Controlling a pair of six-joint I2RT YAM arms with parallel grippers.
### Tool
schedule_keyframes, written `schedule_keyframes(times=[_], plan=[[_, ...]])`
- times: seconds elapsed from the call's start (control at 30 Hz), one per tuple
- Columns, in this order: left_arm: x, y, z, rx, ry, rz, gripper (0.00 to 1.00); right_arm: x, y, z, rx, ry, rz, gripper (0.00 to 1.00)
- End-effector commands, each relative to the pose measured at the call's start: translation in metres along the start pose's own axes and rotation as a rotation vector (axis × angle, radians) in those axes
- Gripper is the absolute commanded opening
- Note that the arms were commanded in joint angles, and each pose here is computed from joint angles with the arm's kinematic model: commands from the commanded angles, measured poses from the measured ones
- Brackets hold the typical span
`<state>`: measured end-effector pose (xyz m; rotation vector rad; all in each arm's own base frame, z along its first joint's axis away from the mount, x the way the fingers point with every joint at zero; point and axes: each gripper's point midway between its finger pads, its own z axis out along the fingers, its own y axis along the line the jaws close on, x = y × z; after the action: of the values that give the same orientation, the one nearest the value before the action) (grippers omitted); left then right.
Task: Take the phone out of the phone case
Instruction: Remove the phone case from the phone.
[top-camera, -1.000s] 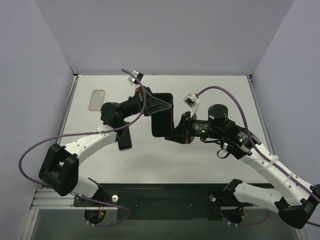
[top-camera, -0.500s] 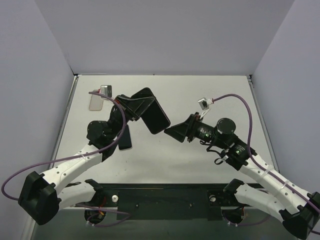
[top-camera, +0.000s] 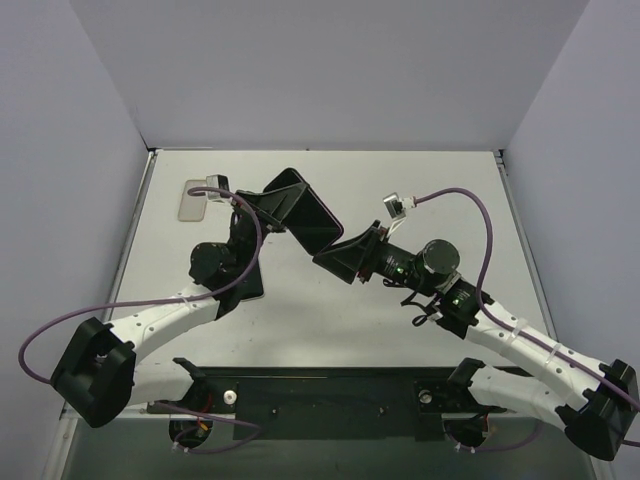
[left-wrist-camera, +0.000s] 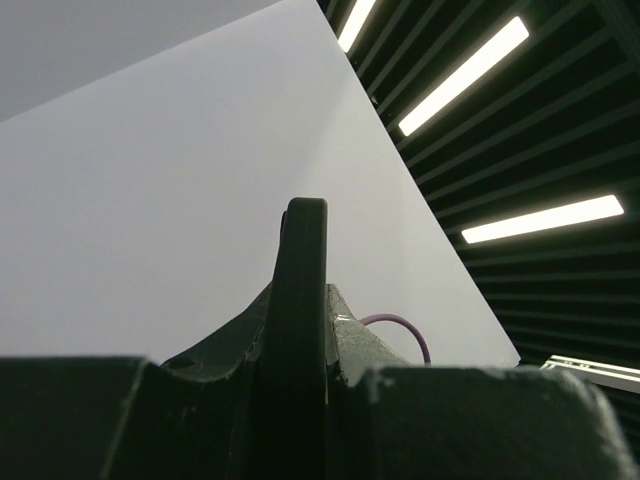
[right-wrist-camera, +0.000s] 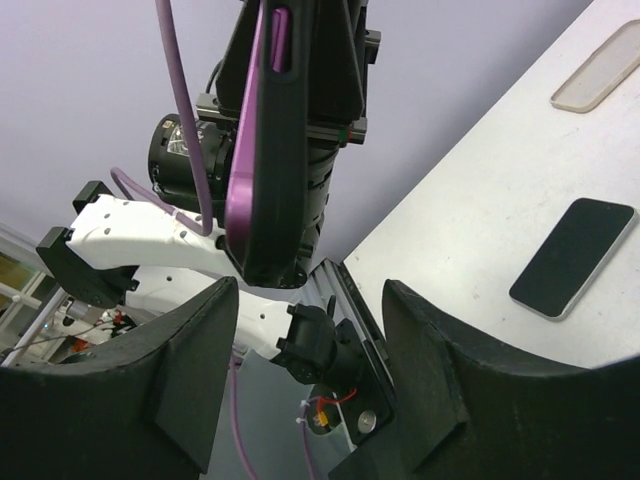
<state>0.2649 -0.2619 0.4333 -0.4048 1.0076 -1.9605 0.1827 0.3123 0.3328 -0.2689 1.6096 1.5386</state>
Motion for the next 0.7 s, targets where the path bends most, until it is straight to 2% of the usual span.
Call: schedule_keyframes(times=[0.0,0.23,0.43,0.57,0.67], plan=[[-0.015,-0.064,0.000,0.211,-0.069,-0.013,0.00,-0.032,0.035,0.004,-0.107,-0.096,-0.080,0.53],[-0.013,-0.068,0.001,0.217,-0.064,0.000,0.00,-0.038,0.038,0.010,-0.108,-0.111,-0.072,0.45],[-0.013,-0.069,0.000,0.217,-0.067,-0.011,0.00,-0.036,0.041,0.021,-0.129,-0.094,-0.062,0.34],[-0.014,-0.076,-0.001,0.225,-0.067,-0.030,0.00,-0.026,0.042,0.025,-0.150,-0.054,-0.062,0.22],[-0.018,-0.074,0.002,0.180,-0.050,-0.074,0.00,-0.012,0.038,0.028,-0.149,0.003,-0.098,0.09]])
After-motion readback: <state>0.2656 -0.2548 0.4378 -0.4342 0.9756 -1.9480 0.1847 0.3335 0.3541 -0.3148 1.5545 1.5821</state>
